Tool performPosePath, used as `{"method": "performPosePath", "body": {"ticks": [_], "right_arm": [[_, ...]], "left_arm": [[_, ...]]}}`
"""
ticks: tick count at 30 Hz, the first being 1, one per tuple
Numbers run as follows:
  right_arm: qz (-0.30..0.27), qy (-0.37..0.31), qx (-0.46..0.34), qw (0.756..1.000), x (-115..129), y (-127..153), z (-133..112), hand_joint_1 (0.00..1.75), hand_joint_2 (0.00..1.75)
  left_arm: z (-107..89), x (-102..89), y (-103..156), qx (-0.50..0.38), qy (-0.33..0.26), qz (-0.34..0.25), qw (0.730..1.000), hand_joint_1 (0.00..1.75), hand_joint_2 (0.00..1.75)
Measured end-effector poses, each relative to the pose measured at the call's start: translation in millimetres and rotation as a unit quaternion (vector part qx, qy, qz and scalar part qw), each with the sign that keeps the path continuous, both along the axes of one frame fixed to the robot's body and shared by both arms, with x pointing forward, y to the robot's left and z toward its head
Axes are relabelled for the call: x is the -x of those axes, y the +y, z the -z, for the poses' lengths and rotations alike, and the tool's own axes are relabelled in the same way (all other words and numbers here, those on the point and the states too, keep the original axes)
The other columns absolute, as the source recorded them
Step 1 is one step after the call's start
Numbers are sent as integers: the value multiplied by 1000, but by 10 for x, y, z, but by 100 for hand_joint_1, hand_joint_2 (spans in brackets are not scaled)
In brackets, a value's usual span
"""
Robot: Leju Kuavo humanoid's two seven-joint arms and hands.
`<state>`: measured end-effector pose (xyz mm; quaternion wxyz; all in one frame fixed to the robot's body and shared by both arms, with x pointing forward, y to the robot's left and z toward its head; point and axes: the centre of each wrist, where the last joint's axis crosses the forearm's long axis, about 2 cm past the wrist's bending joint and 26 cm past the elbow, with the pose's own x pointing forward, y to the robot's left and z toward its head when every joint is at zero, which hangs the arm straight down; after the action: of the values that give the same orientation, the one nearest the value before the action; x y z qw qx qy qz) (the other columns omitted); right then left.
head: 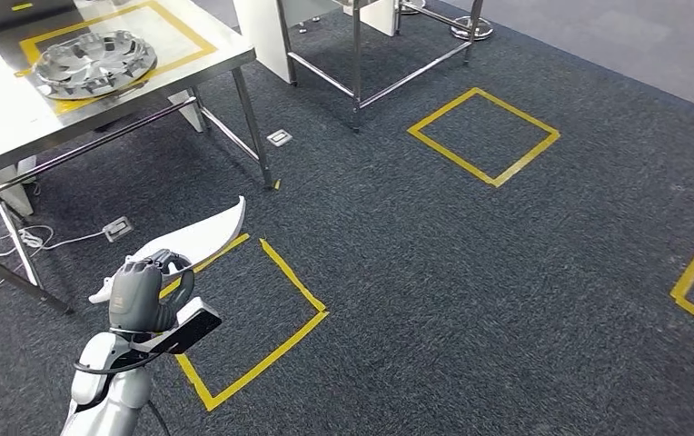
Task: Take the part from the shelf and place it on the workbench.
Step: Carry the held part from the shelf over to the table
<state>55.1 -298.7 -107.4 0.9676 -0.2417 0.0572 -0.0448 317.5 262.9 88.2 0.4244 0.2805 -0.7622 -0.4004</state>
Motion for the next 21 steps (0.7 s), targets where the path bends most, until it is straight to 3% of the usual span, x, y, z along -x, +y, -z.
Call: {"method": "performPosePath", "body": {"ticks": [21], "right_arm": [[-12,-4,2,1000,-34,15,-5,0,175]], "left_arm": [[-27,64,57,-4,9,-19,1000,159,175]]}}
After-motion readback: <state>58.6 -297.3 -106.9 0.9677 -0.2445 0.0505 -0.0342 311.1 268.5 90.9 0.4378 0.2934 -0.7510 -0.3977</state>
